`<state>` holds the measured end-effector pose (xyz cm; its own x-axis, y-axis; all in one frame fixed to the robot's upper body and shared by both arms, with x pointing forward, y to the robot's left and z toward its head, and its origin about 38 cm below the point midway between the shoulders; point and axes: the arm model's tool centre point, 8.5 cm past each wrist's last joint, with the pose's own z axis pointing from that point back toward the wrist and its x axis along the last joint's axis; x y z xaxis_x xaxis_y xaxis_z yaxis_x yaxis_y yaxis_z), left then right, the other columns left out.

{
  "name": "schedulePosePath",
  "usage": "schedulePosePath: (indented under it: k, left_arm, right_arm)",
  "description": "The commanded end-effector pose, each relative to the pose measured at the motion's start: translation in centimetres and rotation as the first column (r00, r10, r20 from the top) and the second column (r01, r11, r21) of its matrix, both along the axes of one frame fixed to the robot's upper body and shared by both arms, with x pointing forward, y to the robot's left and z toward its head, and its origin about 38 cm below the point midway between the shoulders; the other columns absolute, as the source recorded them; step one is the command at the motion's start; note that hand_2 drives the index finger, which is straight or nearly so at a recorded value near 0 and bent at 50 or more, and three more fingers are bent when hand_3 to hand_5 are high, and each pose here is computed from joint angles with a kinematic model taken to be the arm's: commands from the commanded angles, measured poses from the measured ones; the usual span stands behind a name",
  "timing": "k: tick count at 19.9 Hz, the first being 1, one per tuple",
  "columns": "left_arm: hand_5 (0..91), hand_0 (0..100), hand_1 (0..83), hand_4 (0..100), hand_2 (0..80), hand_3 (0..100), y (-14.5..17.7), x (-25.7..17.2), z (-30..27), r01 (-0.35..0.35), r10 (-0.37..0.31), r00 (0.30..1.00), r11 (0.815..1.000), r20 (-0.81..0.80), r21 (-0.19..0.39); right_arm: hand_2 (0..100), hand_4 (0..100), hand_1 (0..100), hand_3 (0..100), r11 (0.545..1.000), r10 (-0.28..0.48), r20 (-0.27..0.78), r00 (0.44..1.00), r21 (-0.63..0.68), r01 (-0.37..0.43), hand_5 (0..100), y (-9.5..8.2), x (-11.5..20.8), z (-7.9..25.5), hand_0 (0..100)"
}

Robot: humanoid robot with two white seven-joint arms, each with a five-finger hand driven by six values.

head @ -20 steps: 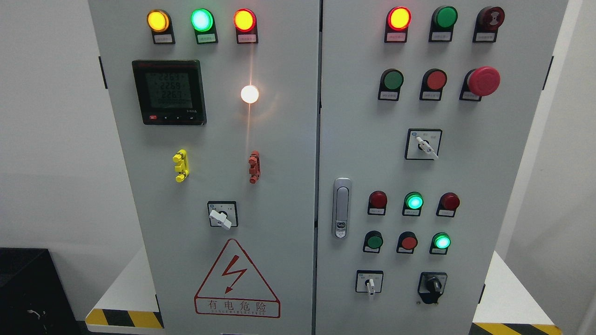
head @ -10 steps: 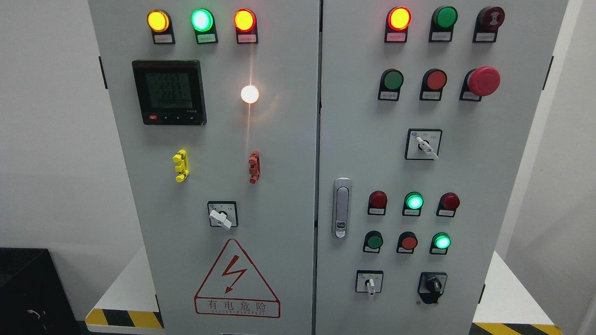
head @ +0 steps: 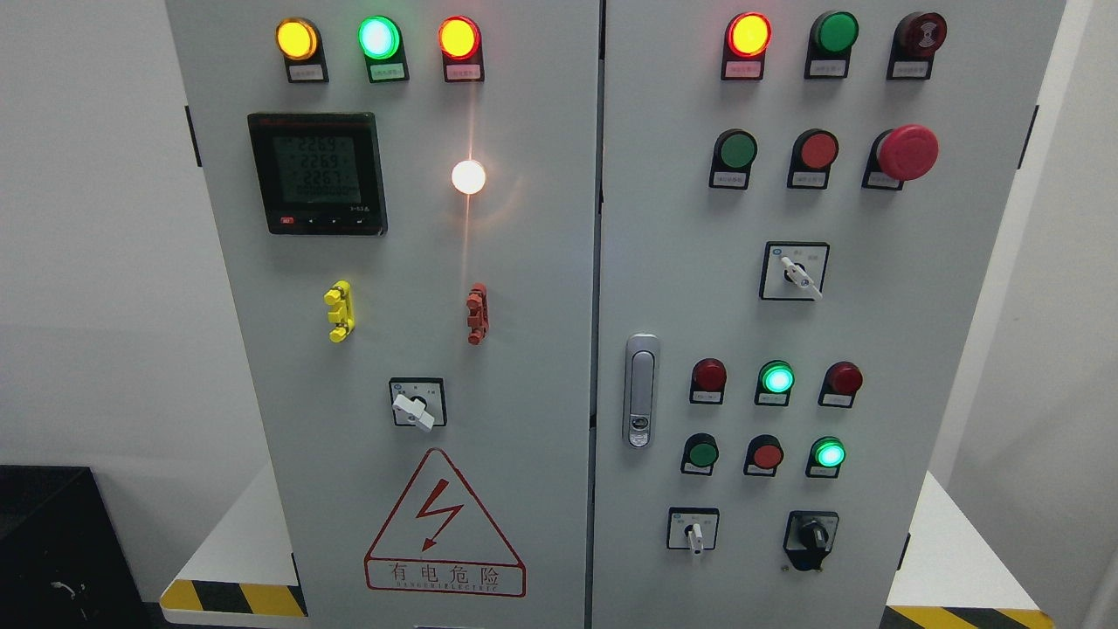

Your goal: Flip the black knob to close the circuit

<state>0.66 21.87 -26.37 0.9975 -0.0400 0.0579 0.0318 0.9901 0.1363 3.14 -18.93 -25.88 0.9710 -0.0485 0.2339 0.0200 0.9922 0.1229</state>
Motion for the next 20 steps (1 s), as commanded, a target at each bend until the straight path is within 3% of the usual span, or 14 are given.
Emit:
schedulePosePath:
  k: [1,4,7,13,20]
  left_arm:
    - [0.0,12,55.6,0,0.0,0,-0.2,-0.4,-0.1,-0.003,0.003,1.000,1.000,0.007,-0.005]
    - [0.0,12,55.6,0,0.0,0,-0.2,-0.4,-0.1,-0.003,0.003,1.000,1.000,0.007,-0.005]
    - [0.0,12,55.6,0,0.0,0,-0.2,-0.4,-0.1,-0.003,0.003,1.000,1.000,0.007,-0.005]
    - [0.0,12,55.6,0,0.0,0,-0.2,-0.4,-0.1,-0.003,0.003,1.000,1.000,0.007,-0.005]
    - [0.0,12,55.6,0,0.0,0,-0.2,-0.4,-0.1,-0.003,0.003,1.000,1.000,0.007,-0.005]
  right_arm:
    - [1,11,3,15,0.996,0.090,0.266,0.960,-0.047,-0.080,0,0.3,7.9,2.9,0]
    - [9,20,3,25,0.983,0.163,0.334,0.928,-0.133,-0.125,2,0.6,10.0,4.0,0]
    - [15,27,4,32,0.963,0.234,0.395,0.888,-0.218,-0.157,12,0.7,12.0,5.3,0]
    - [30,39,8,47,0.887,0.423,0.475,0.772,-0.390,-0.246,21,0.7,14.4,7.8,0]
    - [47,51,9,57,0.778,0.566,0.528,0.633,-0.596,-0.198,38,-0.1,18.2,11.9,0]
